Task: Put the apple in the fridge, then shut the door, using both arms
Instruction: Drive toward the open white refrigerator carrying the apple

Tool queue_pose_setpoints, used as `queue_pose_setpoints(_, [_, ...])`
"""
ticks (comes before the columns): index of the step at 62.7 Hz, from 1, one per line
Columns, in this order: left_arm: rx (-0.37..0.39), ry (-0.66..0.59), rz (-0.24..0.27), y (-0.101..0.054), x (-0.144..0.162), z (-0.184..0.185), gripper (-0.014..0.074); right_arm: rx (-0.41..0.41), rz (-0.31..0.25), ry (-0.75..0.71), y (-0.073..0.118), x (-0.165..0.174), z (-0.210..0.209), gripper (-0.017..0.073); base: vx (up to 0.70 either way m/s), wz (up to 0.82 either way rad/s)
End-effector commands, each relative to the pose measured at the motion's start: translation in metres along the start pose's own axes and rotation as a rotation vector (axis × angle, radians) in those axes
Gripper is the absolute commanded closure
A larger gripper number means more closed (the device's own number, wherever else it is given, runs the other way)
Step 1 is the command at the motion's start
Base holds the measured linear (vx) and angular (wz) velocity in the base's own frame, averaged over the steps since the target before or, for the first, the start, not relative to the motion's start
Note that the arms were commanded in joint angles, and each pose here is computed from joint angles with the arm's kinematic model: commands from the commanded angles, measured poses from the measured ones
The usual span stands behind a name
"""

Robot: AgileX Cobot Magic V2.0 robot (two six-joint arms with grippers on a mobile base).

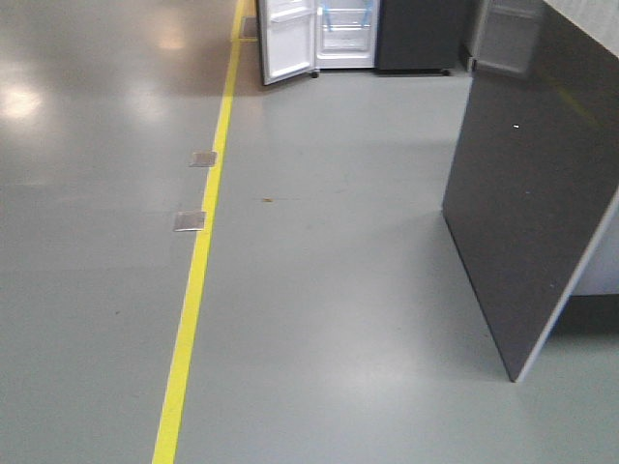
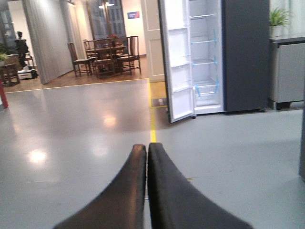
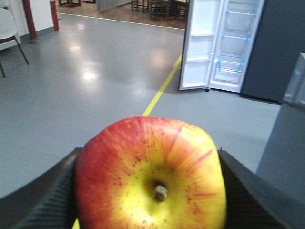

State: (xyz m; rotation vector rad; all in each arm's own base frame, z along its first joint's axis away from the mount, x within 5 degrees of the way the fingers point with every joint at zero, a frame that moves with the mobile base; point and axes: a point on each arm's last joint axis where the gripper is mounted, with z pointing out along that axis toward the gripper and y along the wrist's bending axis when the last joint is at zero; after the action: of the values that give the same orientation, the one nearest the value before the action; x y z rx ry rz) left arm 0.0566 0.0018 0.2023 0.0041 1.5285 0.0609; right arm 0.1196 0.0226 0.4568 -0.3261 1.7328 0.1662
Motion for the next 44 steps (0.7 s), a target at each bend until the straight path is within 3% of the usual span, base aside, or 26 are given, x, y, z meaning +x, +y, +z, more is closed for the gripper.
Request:
queue_pose_setpoints(1, [-0.014,-0.069,-0.005,0.0012,-0.0006,-0.0008,0.06,0.035,0.003,-0.094,-0.0021,-0.013,-0.0048,0.0566,0.11,0.29])
queue_pose_setpoints(44, [-0.014,-0.069,-0.005,0.0012,-0.0006,-0.0008,0.06,0.035,0.003,-0.094,-0.0021,-0.013,-0.0048,0.0566,0.13,0.12])
